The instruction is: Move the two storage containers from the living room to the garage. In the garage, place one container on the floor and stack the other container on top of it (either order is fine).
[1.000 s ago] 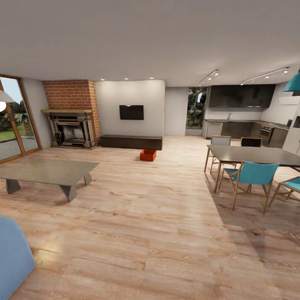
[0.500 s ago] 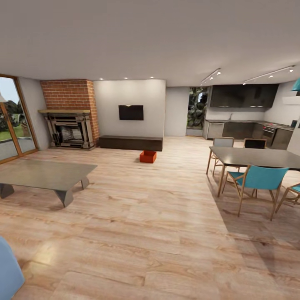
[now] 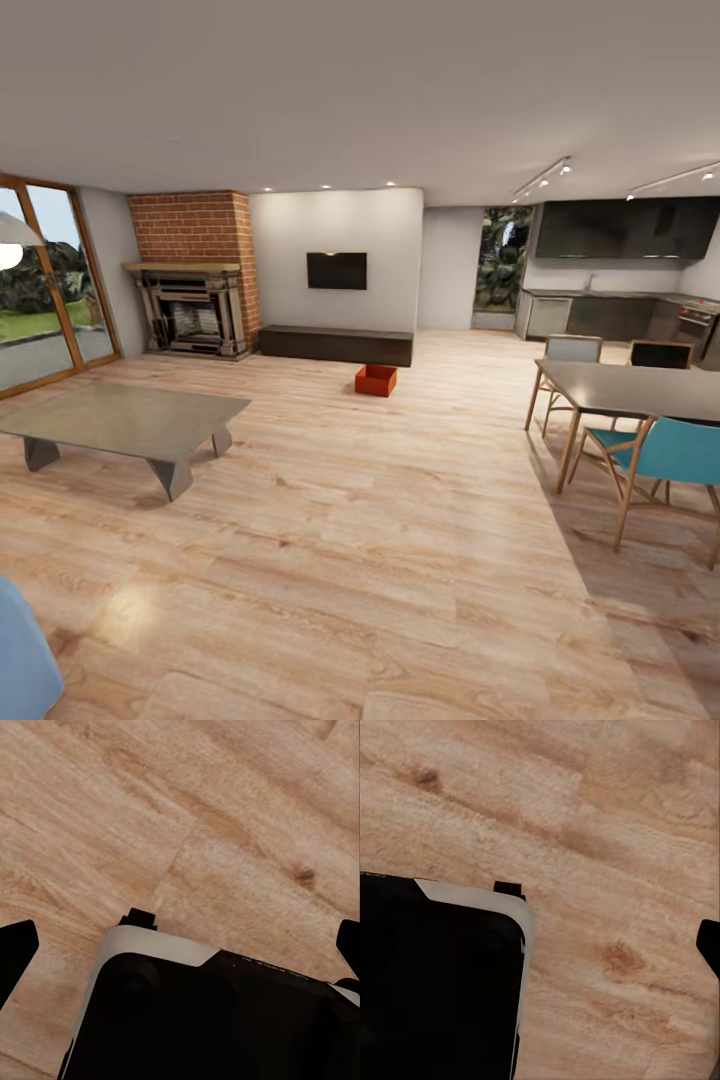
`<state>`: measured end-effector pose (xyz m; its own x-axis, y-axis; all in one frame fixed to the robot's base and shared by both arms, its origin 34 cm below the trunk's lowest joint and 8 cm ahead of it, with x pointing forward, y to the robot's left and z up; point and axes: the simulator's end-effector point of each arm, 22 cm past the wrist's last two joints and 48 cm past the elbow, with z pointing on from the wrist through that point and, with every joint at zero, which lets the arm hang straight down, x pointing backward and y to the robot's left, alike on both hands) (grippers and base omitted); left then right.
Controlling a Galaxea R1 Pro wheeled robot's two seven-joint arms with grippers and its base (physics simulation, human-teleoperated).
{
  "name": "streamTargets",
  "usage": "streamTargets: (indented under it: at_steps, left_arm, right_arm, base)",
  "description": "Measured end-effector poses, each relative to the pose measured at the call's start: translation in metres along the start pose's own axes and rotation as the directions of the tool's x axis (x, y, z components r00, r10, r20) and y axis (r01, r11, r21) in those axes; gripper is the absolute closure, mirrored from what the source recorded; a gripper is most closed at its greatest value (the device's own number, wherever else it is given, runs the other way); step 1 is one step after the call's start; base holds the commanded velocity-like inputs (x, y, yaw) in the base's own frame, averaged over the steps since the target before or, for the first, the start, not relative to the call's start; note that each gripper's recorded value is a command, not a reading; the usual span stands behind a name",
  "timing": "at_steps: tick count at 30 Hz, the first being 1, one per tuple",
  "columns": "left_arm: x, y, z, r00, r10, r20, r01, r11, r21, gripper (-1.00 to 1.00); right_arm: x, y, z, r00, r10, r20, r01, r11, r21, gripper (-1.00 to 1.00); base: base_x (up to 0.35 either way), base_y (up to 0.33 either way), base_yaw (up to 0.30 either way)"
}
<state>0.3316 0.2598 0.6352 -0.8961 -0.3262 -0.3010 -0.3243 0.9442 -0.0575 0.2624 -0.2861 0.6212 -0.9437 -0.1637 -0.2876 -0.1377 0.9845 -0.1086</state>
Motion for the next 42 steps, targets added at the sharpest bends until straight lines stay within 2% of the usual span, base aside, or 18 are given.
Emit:
streamTargets:
  at_steps: [7,21,42]
  left_arm:
    - [0.0001,-0.0007,0.0000,1.000,0.001,0.000,-0.001,1.000,0.001,-1.00]
    - [0.0005,-0.0011,0.0000,1.000,0.001,-0.001,-0.001,1.000,0.001,-1.00]
    - [-0.0005,-0.0002,0.0000,1.000,0.000,0.002,0.000,1.000,0.000,-1.00]
  right_arm:
    - [0.0001,-0.0001,0.0000,1.000,0.000,0.000,0.000,1.000,0.000,-1.00]
    - [0.0002,-0.0011,0.0000,1.000,0.015,-0.001,-0.015,1.000,0.005,-1.00]
    - [0.0005,-0.0026,0.0000,1.000,0.003,-0.001,-0.003,1.000,0.007,-1.00]
  base:
    - [0.324,0.000,0.127]
    - [0.324,0.000,0.004]
    - [0.324,0.000,0.000]
